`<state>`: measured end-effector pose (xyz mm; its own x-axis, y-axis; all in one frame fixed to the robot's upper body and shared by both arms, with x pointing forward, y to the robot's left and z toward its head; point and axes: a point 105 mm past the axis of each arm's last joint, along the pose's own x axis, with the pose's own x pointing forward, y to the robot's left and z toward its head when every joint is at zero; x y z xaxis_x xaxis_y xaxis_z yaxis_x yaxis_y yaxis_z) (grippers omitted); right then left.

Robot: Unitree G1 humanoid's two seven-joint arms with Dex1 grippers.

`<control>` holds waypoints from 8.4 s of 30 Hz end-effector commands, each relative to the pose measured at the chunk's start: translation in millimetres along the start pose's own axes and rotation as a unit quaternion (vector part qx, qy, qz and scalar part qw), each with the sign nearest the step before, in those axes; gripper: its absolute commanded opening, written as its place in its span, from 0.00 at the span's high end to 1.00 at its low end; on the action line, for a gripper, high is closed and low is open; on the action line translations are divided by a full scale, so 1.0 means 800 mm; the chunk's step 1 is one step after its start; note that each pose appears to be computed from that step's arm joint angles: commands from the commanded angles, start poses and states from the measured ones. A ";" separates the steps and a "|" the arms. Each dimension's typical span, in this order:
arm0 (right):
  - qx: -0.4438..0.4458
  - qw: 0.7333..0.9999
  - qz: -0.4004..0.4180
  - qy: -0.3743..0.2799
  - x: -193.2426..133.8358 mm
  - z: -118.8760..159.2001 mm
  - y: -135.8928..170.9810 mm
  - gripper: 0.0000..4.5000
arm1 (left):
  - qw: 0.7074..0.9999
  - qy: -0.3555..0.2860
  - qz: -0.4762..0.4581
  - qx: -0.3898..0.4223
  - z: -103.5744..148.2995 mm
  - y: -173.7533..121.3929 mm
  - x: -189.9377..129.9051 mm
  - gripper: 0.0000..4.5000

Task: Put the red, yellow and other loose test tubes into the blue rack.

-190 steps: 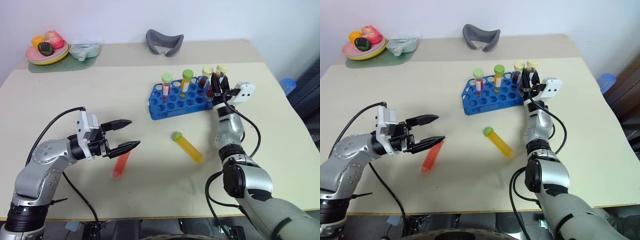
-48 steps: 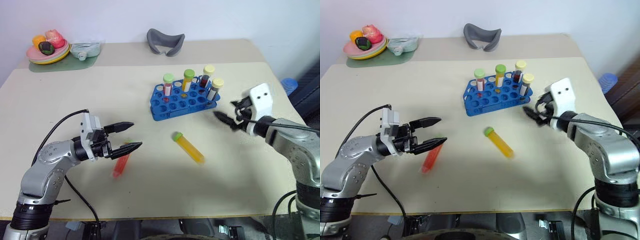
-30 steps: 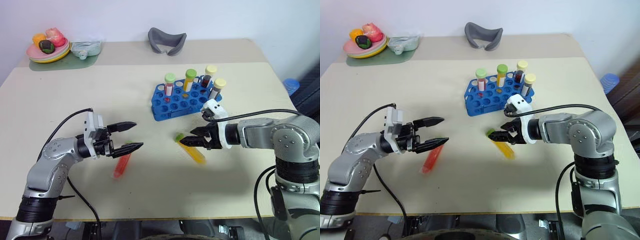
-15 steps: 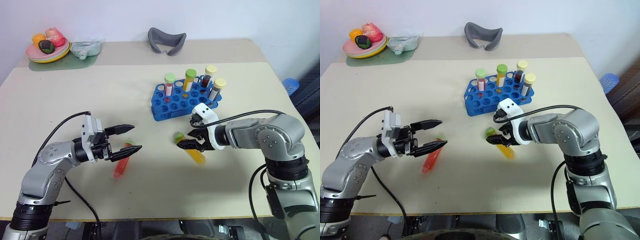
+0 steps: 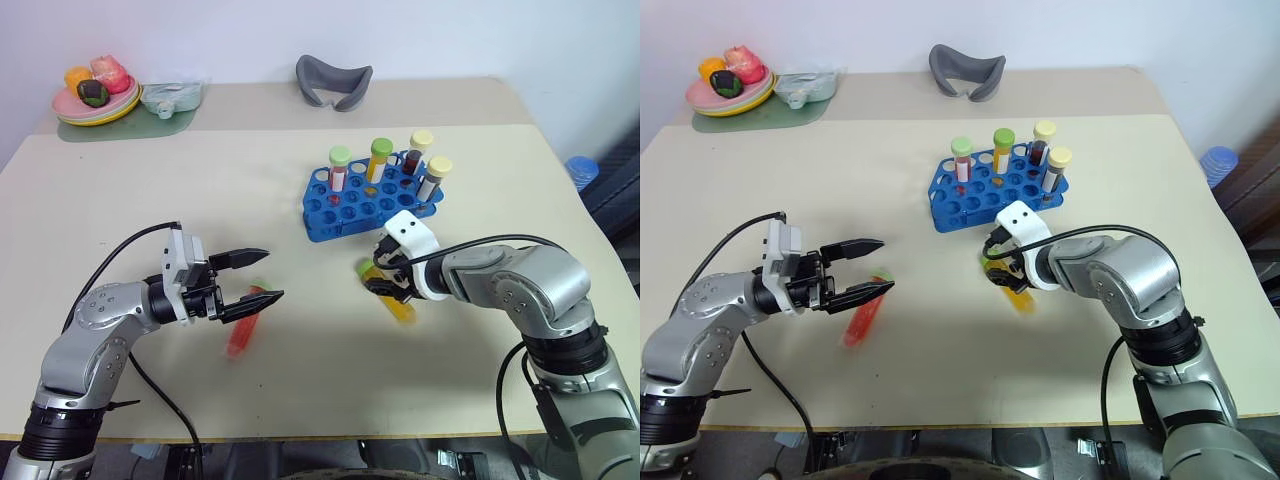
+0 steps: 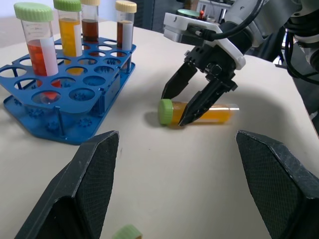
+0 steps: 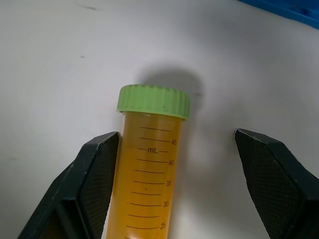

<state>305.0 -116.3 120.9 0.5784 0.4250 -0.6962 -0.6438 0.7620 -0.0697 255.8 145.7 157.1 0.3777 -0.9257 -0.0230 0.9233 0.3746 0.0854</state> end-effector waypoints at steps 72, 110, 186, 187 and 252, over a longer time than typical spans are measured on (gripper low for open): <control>0.079 0.748 -0.096 -0.652 0.011 0.111 -0.094 0.82 | 0.999 -0.032 0.032 0.014 0.020 0.005 -0.002 0.15; 0.067 0.741 -0.185 -0.642 0.014 0.093 -0.102 0.03 | 0.998 -0.047 0.044 0.008 0.026 0.007 0.000 0.15; -0.191 0.887 0.240 -0.345 -0.104 0.000 0.025 0.03 | 0.814 0.453 0.176 -0.318 -0.030 0.023 0.018 0.15; -0.190 0.888 0.236 -0.345 -0.105 0.000 0.025 0.03 | 0.812 0.455 0.173 -0.321 -0.032 0.024 0.022 0.15; -0.159 0.892 0.193 -0.378 -0.107 0.013 0.012 0.02 | 0.978 -0.033 0.099 -0.181 0.155 0.052 0.077 0.83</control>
<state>253.6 -141.1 177.8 0.3703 0.9257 -0.0769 -0.9176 0.3516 -0.1854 315.3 97.6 239.0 0.5796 -0.7871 -0.2111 0.7043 0.6141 -0.3561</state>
